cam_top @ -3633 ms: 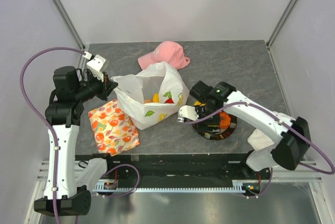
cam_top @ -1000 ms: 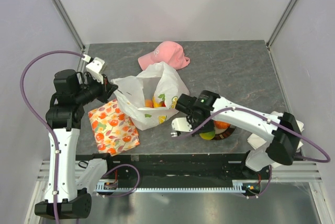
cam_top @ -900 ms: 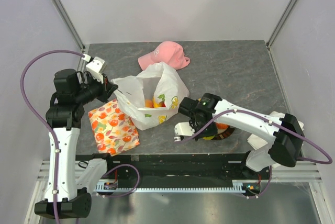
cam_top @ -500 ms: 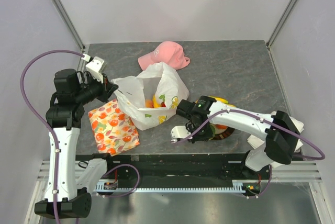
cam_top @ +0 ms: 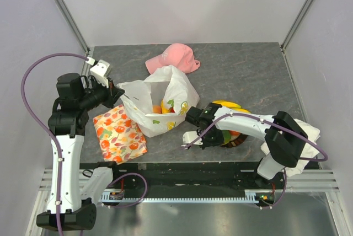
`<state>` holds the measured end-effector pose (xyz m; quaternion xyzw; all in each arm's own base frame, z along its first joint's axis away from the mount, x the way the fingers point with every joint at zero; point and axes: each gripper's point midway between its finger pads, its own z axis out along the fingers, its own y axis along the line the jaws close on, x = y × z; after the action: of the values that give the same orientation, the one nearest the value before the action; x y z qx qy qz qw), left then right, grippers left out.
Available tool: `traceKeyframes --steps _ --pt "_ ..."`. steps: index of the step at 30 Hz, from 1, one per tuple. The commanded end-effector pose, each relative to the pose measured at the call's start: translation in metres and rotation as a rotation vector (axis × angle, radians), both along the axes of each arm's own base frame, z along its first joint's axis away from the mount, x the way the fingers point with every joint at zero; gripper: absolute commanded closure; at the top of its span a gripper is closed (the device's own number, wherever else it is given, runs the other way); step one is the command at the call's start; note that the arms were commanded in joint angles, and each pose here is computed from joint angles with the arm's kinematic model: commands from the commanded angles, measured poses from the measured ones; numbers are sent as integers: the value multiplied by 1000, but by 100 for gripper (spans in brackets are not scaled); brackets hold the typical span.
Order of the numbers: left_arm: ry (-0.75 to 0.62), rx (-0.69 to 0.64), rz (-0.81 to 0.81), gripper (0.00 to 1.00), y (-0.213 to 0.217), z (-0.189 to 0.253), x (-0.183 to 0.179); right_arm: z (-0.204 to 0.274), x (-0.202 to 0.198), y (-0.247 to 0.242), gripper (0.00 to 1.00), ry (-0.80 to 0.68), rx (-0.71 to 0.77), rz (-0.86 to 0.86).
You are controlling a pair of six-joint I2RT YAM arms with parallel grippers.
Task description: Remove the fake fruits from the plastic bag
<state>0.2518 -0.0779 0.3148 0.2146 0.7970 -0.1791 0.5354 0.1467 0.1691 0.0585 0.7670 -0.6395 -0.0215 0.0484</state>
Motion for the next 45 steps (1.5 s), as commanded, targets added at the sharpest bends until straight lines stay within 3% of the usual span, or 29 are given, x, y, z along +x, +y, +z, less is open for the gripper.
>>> traceKeyframes --steps 1,6,12,13,15,18,19,27,30,33,37,45 --pt "-6 -34 -5 98 -4 5 -4 1 9 -6 100 -53 -4 -34" --pt "-14 -24 -13 98 -4 7 -8 30 1 25 97 25 115 -71" --pt "32 30 -31 99 -1 7 -24 141 11 101 82 25 484 -67" --pt "43 31 -45 98 -2 6 -29 170 20 117 72 -22 577 -75" --pt "71 41 -87 98 -6 1 -40 200 39 146 59 -98 730 -130" --pt "129 43 -116 98 -9 -9 -59 218 51 180 32 -88 881 -218" --pt "144 47 -116 98 -9 -13 -64 215 53 186 16 -70 889 -209" --pt "157 103 -131 98 -5 -24 -95 142 106 242 21 5 817 -384" --pt "195 108 -144 99 -5 -32 -104 105 123 238 27 -41 723 -463" --pt "192 161 -103 98 5 -36 -105 83 104 213 32 -21 646 -476" --pt "149 267 -25 98 25 -39 -106 75 76 191 29 4 606 -477" --pt "87 589 -24 98 66 -61 -123 94 111 205 22 -130 714 -533"
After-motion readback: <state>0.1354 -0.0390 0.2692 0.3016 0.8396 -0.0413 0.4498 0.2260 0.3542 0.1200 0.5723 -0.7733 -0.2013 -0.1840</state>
